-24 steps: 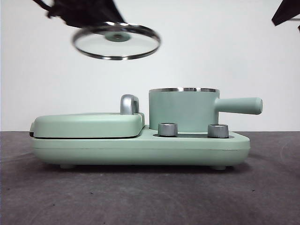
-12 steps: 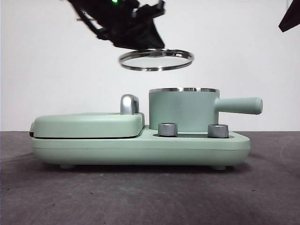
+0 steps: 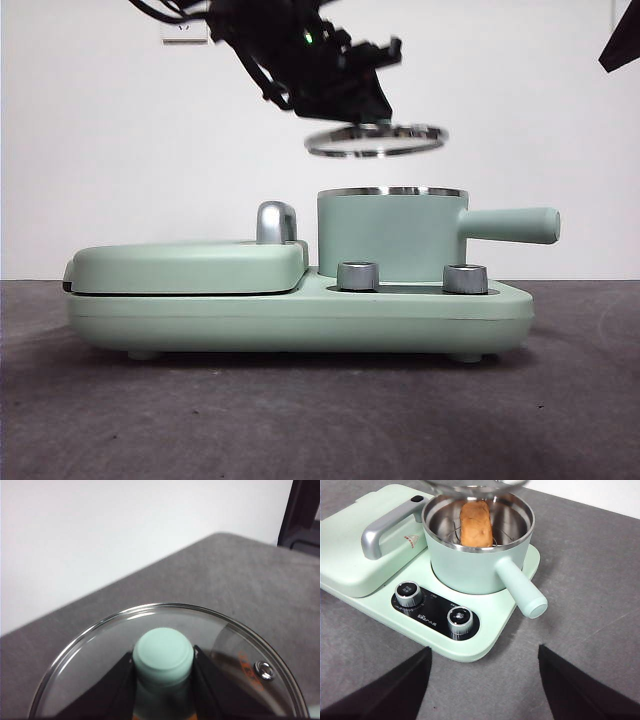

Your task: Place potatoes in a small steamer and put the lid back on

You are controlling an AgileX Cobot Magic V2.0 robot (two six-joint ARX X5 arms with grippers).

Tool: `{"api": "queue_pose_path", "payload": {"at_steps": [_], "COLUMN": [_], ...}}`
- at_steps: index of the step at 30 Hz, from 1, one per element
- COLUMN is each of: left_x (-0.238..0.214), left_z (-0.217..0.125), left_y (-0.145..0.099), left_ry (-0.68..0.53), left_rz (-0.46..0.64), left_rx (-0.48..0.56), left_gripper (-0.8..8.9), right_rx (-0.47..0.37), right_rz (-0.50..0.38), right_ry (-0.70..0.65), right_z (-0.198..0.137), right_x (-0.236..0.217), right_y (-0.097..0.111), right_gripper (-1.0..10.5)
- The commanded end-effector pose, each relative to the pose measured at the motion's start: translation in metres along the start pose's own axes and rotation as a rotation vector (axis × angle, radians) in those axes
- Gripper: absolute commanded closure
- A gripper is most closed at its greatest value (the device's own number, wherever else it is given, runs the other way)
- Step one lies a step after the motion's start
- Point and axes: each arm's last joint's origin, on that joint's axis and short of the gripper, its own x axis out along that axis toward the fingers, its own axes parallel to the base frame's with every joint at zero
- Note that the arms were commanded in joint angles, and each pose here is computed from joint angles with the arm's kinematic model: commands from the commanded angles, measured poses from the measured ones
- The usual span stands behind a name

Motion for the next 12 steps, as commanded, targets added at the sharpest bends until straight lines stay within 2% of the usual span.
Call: {"api": "queue_pose_path", "payload": {"at_steps": [1, 12], "left_x": [0.01, 0.02], "left_z": [0.004, -0.011], "left_y": [-0.007, -0.017], "left_ry": [-0.04, 0.015], "left_rz": [-0.016, -0.042], "left_rx": [0.035, 0.033], "left_gripper": [8.0, 8.01], "right_rx": [-0.015, -0.014], "right_rz": [-0.003, -0.029], "right_ry": [-0.01, -0.008], "right_z": [0.003, 0.002], "right_x": [0.0, -0.001], "right_y": [0.0, 0.0], "right_gripper": [6.2, 6.2]}}
